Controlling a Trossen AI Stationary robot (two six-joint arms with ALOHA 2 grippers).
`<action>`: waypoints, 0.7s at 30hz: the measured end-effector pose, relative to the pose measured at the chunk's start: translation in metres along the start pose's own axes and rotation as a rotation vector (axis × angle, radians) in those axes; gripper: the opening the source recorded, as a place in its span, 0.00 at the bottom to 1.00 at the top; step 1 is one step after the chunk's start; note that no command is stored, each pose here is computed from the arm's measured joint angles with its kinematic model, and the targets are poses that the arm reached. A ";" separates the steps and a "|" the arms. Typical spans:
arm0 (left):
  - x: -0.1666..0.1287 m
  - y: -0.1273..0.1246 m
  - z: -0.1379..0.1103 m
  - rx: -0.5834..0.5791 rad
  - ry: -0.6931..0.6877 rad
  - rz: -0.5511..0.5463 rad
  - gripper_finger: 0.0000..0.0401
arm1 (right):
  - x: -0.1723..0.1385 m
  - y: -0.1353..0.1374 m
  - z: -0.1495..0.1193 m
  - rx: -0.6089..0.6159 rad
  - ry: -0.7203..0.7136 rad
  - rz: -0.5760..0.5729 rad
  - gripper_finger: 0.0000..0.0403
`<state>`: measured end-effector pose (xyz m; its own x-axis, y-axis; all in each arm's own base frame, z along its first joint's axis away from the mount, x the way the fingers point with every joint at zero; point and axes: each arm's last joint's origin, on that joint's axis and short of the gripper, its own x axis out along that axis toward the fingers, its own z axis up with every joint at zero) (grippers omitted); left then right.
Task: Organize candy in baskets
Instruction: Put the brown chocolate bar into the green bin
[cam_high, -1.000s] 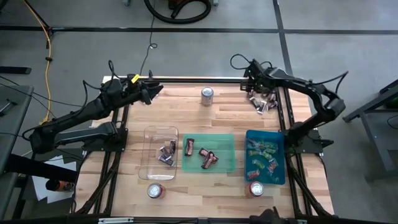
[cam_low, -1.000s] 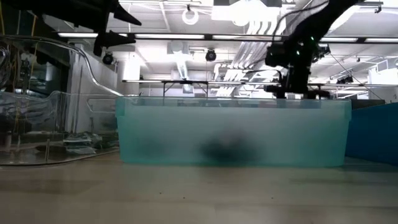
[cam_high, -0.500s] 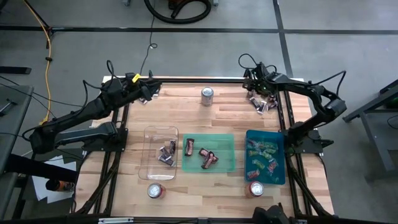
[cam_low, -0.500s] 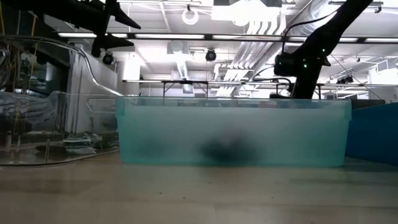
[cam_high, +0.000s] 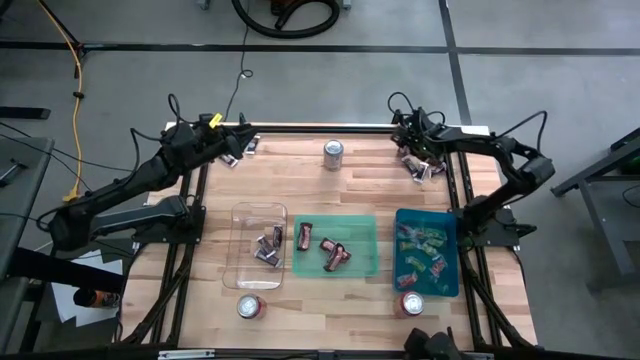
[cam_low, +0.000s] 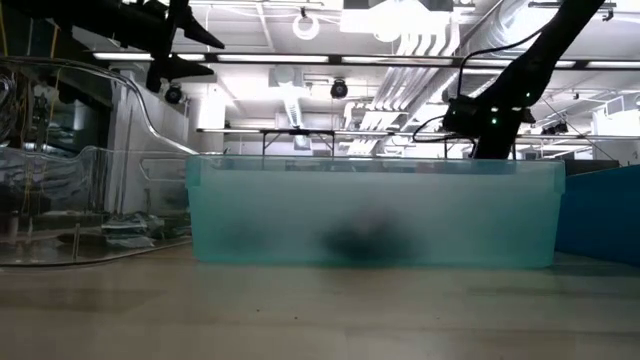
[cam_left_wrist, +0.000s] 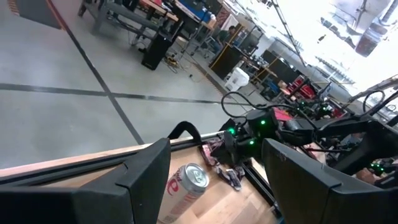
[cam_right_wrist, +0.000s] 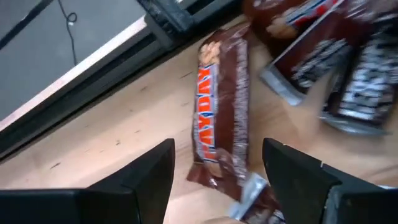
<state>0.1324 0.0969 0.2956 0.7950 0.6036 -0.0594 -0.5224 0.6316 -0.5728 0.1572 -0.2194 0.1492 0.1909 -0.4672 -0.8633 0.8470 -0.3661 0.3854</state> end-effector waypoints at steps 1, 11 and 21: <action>0.000 0.000 0.000 0.000 0.004 -0.005 0.60 | 0.004 0.001 0.000 0.002 0.008 -0.006 0.59; 0.000 0.001 0.001 -0.005 0.018 -0.026 0.60 | 0.019 0.011 0.000 -0.009 0.026 -0.088 0.41; -0.001 0.000 0.002 -0.004 0.006 -0.033 0.60 | -0.031 0.028 0.004 -0.186 -0.068 0.062 0.06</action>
<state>0.1312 0.0976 0.2971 0.8135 0.5797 -0.0459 -0.4949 0.6488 -0.5780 0.1730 -0.2182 0.1884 0.2171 -0.5400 -0.8132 0.9127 -0.1832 0.3654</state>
